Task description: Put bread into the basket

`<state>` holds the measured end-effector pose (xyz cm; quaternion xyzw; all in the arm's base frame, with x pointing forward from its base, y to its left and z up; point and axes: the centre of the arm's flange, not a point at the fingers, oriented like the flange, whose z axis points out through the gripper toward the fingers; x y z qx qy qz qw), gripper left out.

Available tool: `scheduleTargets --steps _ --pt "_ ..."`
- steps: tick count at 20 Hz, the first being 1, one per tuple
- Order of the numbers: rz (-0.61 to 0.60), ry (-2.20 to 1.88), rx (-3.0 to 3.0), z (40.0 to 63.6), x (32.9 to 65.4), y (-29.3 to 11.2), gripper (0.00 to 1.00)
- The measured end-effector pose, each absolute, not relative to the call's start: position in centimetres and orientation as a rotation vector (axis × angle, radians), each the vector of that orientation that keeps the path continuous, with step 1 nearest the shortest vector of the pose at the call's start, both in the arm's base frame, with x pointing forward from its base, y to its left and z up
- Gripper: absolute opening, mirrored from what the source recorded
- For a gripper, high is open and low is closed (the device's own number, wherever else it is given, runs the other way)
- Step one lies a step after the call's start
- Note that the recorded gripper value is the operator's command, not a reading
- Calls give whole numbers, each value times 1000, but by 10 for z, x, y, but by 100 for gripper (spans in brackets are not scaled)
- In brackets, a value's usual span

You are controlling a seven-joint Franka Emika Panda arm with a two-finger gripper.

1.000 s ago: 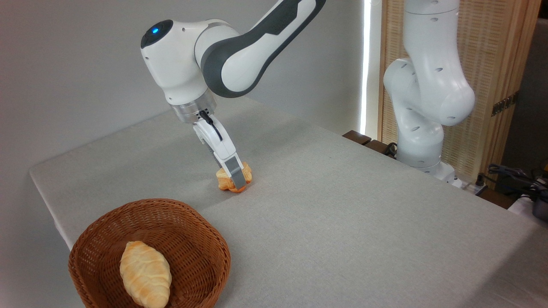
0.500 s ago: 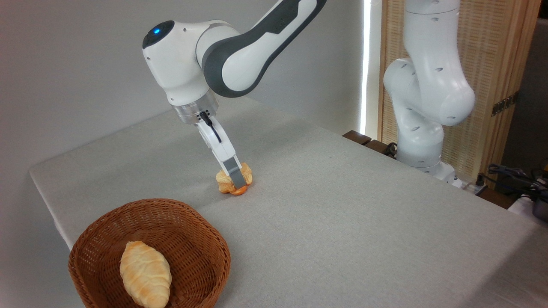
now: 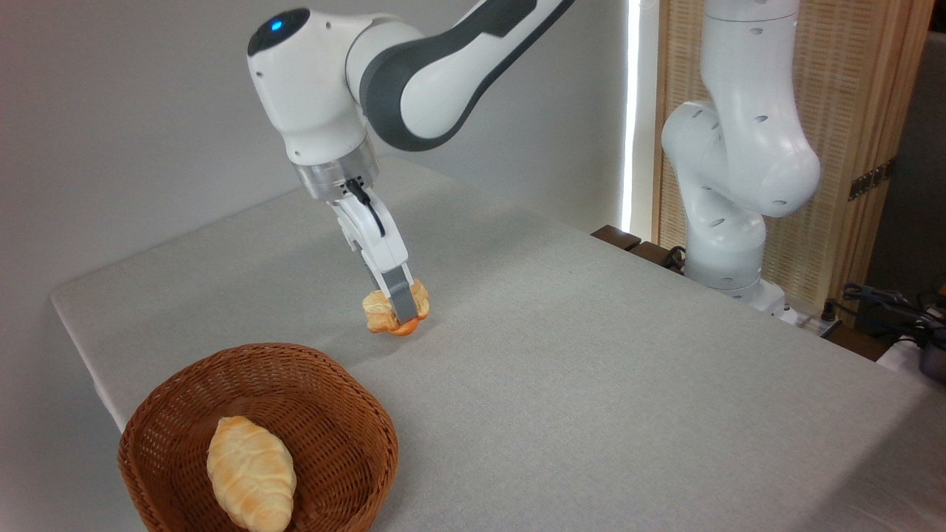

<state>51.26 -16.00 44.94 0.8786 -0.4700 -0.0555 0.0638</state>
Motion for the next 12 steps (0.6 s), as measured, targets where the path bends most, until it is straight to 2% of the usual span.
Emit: scheduleTargets --steps 4,5,6,7,10,12 --pt "-48 -1369 2700 482 530 -137 52" --pt "1 -1355 2715 493 536 -131 56" --pt "56 -1341 2732 502 542 -125 72" --pt "118 -1327 2750 511 548 -118 83" --pt "317 -1296 2794 528 565 -104 100" --pt "440 -1281 2816 533 575 -99 100"
